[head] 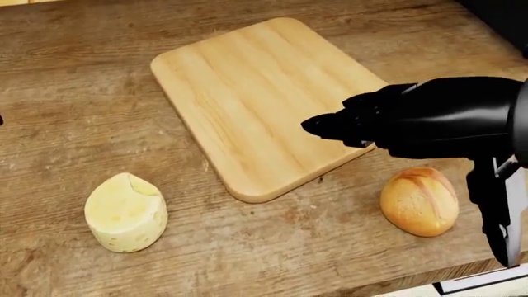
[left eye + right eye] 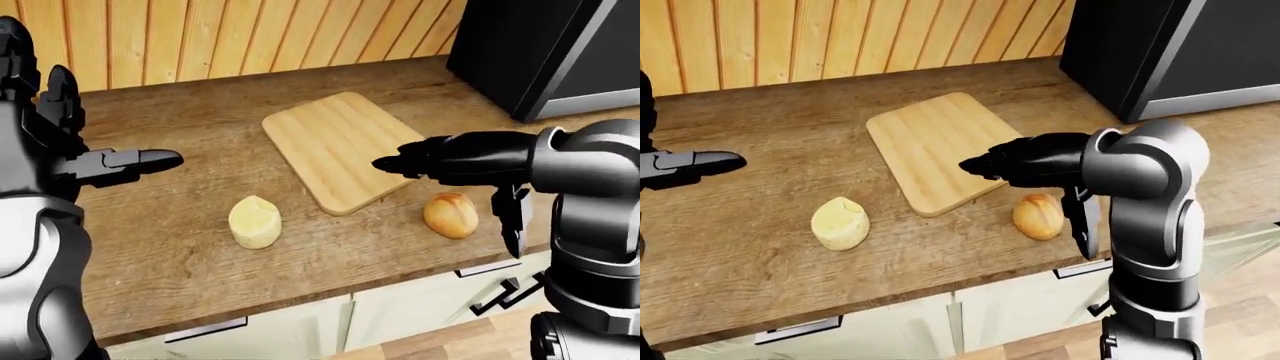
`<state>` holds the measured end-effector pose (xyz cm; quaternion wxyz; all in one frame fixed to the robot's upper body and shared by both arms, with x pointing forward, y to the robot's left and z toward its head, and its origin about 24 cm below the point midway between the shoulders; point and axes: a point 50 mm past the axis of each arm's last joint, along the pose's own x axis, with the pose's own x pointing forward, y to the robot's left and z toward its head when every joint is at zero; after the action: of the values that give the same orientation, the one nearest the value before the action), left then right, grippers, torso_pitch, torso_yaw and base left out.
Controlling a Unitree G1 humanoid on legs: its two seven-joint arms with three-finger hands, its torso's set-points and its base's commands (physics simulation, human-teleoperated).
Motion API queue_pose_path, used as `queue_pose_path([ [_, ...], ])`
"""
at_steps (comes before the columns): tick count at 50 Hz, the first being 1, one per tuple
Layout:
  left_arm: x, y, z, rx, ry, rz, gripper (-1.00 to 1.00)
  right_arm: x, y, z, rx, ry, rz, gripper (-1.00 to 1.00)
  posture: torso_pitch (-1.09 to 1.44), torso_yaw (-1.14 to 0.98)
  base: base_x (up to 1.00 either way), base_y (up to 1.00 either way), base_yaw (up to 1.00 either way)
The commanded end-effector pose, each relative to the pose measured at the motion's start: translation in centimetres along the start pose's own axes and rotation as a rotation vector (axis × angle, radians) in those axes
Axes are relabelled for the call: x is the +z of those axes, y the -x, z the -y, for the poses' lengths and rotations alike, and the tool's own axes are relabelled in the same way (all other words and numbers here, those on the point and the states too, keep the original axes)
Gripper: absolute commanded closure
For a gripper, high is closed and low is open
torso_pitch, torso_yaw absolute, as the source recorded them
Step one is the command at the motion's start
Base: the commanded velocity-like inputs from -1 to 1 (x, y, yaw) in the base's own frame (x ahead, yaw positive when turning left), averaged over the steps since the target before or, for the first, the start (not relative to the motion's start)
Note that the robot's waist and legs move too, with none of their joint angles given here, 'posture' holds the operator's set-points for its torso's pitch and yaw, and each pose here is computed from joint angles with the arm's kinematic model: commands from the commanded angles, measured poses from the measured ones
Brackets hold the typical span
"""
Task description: Place the bread and cheese on the cutting board.
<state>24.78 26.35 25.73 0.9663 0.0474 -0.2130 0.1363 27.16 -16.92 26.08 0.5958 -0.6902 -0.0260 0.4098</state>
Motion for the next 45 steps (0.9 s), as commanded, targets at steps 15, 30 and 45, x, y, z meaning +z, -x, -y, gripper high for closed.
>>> queue_pose_path([
  [15, 1.4, 0.1, -0.1, 0.005, -0.011, 0.080, -1.00, -0.6, 0.3, 0.5, -0.005, 0.051, -0.031, -1.00, 0.00, 0.00, 0.00, 0.00, 0.00],
  [30, 1.4, 0.1, -0.1, 0.003, -0.011, 0.080, -1.00, -0.9, -0.1, 0.0, 0.018, 0.049, -0.036, -1.00, 0.00, 0.00, 0.00, 0.00, 0.00],
  [45, 1.4, 0.1, -0.1, 0.004, -0.010, 0.080, -1.00, -0.9, -0.1, 0.0, 0.027, 0.050, -0.036, -0.56, 0.00, 0.00, 0.00, 0.00, 0.00],
])
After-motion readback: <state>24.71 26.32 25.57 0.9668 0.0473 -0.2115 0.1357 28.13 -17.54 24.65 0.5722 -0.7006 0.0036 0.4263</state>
